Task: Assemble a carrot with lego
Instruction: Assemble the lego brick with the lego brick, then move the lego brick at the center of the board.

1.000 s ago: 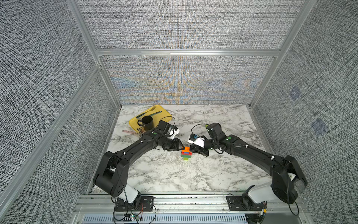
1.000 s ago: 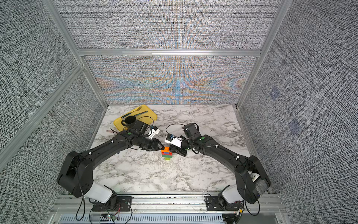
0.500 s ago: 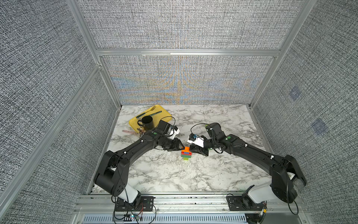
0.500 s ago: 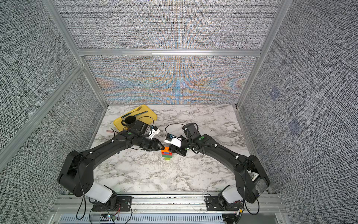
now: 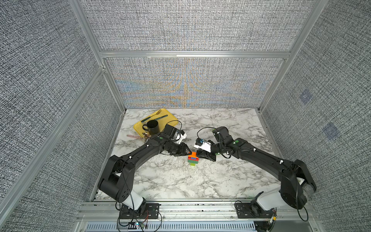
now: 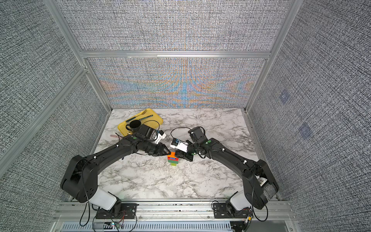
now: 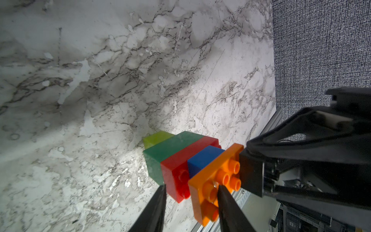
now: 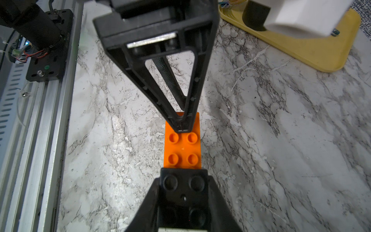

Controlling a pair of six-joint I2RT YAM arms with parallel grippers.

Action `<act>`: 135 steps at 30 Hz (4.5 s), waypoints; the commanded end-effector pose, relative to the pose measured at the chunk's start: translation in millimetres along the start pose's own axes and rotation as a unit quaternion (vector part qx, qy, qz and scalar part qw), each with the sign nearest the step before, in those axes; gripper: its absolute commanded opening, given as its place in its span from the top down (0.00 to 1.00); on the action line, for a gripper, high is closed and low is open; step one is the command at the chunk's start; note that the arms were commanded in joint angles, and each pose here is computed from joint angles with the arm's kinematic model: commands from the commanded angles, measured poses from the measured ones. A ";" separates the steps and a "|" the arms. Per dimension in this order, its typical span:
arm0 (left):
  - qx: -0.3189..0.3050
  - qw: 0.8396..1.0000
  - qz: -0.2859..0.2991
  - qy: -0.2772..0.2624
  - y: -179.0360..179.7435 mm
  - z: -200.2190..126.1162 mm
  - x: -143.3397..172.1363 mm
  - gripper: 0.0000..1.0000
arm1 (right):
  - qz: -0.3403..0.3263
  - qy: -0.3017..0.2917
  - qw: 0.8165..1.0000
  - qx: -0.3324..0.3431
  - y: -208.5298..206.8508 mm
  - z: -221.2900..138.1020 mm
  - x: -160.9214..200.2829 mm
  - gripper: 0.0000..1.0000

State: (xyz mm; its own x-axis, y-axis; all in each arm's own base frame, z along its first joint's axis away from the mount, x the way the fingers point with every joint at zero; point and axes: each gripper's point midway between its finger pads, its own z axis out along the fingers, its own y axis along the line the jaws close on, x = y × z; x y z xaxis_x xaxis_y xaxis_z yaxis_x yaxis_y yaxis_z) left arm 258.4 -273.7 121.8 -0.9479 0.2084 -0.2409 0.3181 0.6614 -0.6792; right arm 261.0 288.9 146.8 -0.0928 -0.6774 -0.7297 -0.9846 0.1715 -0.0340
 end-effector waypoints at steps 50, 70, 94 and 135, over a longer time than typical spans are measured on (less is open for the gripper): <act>-0.013 1.000 -0.003 0.004 2.5 -3.0 3.8 0.52 | 0.032 0.034 0.999 0.024 -7.6 -3.7 8.8 0.62; -0.012 0.997 0.040 -0.060 -26.6 -37.0 -18.8 0.32 | 0.251 -0.144 0.934 0.210 -105.9 -91.3 10.7 0.32; -0.057 0.973 0.085 -0.205 -47.3 -88.9 -66.7 0.30 | 0.461 0.011 0.820 0.340 -275.4 2.0 153.7 0.29; -0.228 0.946 0.029 -0.229 74.3 -97.8 -43.8 0.23 | 0.205 -0.042 0.978 -0.001 -180.2 111.0 2.5 0.38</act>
State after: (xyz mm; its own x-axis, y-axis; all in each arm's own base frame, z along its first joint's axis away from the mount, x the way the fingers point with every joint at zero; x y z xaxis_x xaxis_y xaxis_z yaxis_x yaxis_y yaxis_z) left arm 310.4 -154.6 147.2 -0.8220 -0.0526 -0.5671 0.1598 0.9344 -0.3183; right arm 456.7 338.4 54.7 -0.4688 -0.5375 -0.7009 -0.8603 0.4577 0.2244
